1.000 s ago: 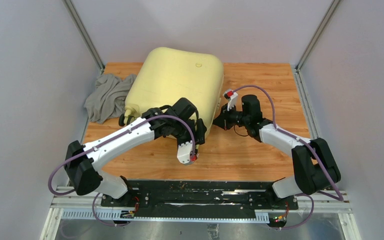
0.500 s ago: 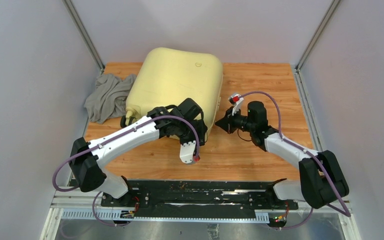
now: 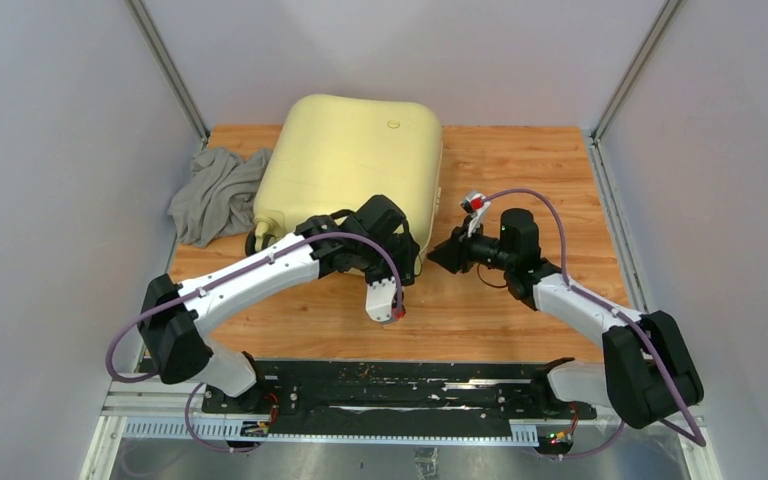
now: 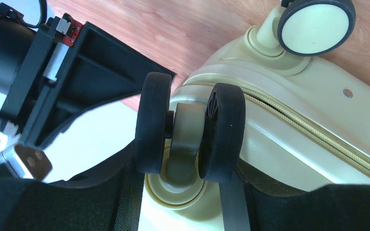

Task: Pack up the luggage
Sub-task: Zip the luggage at the center of the board.

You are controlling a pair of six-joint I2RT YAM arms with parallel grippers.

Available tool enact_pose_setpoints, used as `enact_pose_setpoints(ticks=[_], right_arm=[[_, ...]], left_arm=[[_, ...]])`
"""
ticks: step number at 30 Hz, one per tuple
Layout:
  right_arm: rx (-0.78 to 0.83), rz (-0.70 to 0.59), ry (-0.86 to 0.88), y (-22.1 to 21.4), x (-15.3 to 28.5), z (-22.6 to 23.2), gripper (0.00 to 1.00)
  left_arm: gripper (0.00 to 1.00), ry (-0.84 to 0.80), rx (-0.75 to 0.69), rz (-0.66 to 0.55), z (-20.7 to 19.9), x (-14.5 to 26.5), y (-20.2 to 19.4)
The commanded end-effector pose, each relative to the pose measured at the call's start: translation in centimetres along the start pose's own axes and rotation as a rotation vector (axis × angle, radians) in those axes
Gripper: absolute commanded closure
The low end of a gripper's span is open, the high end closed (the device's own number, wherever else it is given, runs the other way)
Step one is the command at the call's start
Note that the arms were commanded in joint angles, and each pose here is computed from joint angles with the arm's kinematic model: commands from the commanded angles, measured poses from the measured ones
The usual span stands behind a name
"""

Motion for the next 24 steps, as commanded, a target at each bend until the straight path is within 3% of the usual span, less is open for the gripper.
enact_pose_setpoints(ticks=[1,3,5,14,24], right_arm=[[-0.046,-0.096,-0.082,1.0,2.1,-2.0,0.49],[-0.011,-0.114,-0.112,1.0,2.7,-2.6,0.36],[0.02,-0.102,-0.081,1.5,2.7,-3.1,0.31],[-0.02,-0.029,0.223,1.9,0.6,-4.6,0.28],[-0.06,-0.014,0.348,1.8,-2.0,-6.5,0.28]], left_arm=[[1.0,0.054,-0.077,0.145,0.6,3.5,-0.8],[1.0,0.043,-0.074,0.144,0.0,3.4,-0.4],[1.0,0.045,-0.076,0.14,-0.3,3.5,-0.2],[1.0,0.051,-0.096,0.149,-0.2,4.0,-0.1],[1.0,0.07,-0.098,0.154,0.1,4.5,-0.1]])
Point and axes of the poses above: each gripper's point midway between its finger pads, its own x axis back along the fingers, its own z axis along the line the jaws close on, y = z × x, the point moved 10 cm from there along x, back along the fingers, and after that the axes turned 5 degrees about -x, right-handed, at the moved point
